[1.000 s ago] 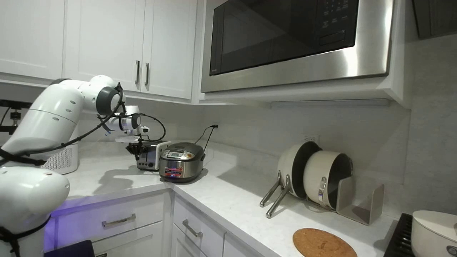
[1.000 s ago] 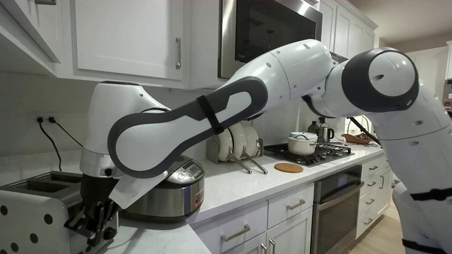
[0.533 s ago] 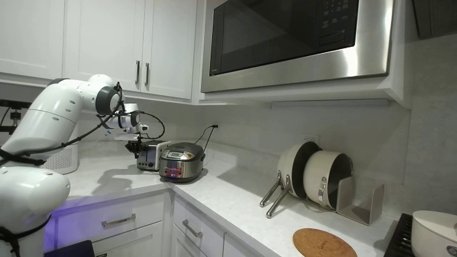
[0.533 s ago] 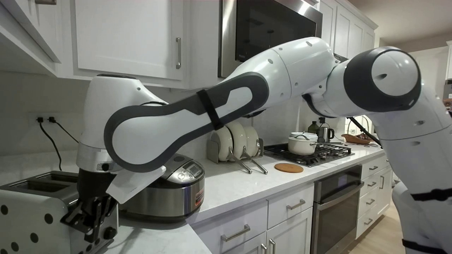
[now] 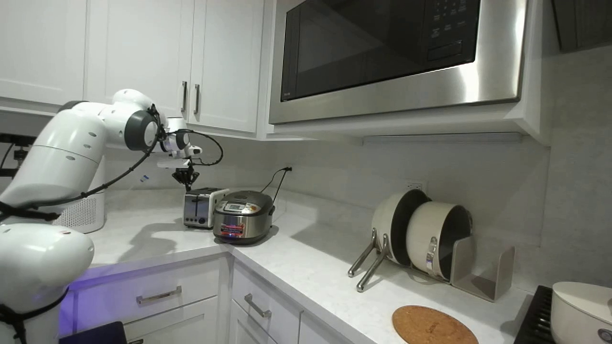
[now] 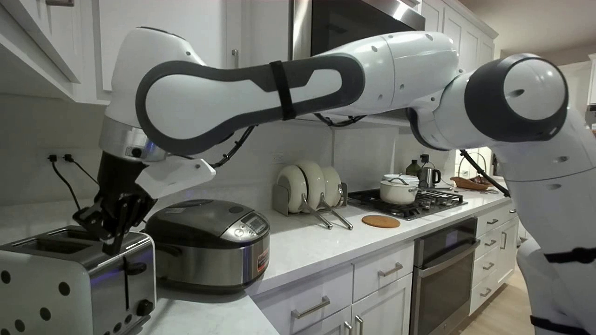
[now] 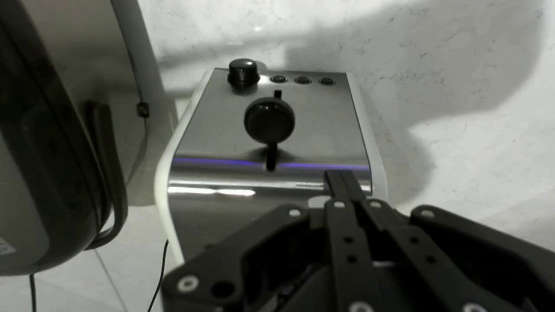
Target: Push the lever on the toaster downwards
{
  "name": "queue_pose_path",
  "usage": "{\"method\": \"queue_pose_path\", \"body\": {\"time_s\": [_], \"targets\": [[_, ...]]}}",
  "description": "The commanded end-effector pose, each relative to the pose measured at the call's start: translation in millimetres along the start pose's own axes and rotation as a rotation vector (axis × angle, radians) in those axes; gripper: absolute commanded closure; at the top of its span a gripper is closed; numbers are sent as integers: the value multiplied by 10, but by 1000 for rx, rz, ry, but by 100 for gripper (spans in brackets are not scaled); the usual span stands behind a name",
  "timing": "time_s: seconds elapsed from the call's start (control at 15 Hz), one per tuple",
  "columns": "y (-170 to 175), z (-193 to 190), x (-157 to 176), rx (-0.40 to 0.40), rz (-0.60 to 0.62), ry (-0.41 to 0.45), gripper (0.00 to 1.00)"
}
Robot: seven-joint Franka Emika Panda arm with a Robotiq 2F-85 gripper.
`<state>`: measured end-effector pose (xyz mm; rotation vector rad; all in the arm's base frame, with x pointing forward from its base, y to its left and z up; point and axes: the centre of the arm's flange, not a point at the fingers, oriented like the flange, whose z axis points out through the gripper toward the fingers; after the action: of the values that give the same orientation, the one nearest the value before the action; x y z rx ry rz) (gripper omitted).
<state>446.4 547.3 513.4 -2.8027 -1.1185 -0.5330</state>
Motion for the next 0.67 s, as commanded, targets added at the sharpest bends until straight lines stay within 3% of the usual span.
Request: {"method": "queue_pose_path", "body": {"time_s": [0.0,0.6], "targets": [[78,-279,85,-23,-13,1,100],[280,-116,-31,-35,13,-37,100]]}}
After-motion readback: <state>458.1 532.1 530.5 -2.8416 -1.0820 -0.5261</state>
